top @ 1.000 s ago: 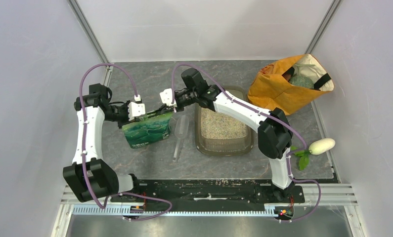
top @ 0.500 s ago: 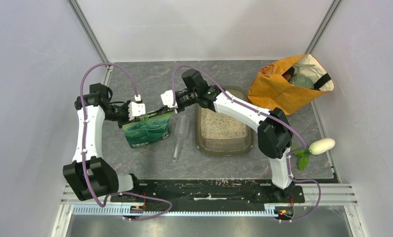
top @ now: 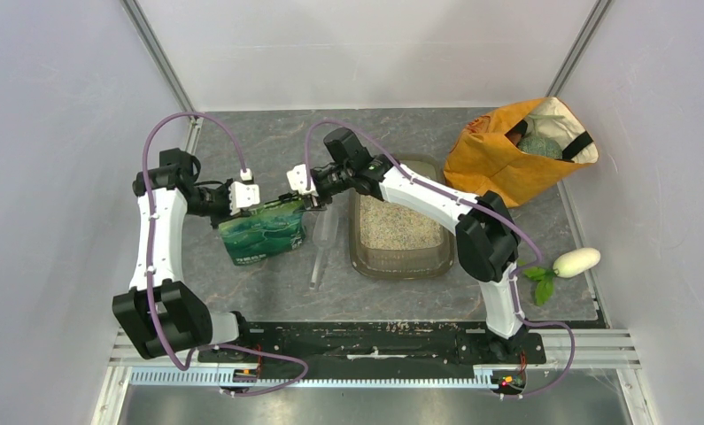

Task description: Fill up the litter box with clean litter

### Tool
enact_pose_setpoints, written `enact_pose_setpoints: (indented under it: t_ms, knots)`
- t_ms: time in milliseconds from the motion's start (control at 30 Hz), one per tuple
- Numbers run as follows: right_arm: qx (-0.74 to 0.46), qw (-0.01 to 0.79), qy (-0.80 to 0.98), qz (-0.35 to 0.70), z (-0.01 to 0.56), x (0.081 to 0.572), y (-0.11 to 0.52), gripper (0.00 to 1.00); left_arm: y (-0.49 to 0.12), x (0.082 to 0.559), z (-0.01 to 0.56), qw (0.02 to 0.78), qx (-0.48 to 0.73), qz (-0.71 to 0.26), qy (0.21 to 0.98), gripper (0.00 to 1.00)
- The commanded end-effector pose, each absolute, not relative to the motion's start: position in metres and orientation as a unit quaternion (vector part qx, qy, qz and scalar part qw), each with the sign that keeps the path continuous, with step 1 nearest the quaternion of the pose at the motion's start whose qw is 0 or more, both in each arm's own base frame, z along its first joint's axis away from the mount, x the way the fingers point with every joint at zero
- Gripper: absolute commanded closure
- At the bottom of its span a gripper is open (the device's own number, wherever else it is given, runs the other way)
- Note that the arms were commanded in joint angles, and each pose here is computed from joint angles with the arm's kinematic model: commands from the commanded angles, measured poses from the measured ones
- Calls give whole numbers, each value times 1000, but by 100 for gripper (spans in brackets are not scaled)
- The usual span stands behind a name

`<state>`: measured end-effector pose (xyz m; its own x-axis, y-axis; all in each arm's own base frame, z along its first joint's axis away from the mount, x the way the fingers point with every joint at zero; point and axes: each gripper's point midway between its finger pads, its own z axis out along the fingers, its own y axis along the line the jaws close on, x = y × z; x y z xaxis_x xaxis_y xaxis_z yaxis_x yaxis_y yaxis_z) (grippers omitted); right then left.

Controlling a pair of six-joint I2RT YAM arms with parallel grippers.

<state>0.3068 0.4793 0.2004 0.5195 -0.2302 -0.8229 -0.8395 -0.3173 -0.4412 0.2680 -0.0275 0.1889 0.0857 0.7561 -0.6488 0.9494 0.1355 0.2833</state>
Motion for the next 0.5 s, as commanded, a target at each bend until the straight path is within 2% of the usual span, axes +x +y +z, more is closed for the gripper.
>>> enact_pose_setpoints:
  t_ms: [0, 67, 167, 200, 300, 467]
  knots:
    - [-734, 444, 383, 343, 195, 302, 479, 41, -33, 273, 201, 384, 651, -132, 642, 98]
    - [-723, 456, 386, 349, 208, 302, 482, 32, -33, 274, 202, 386, 647, -132, 644, 98]
    - [-701, 476, 399, 351, 233, 307, 484, 12, -33, 281, 204, 396, 629, -130, 656, 98]
    - [-694, 485, 402, 350, 243, 310, 485, 9, -32, 284, 205, 400, 623, -128, 660, 98]
    - [-666, 504, 421, 354, 271, 321, 480, 3, -29, 306, 218, 432, 572, -117, 687, 98]
    - [-608, 532, 466, 361, 312, 350, 458, 3, -20, 357, 252, 511, 465, -91, 718, 98]
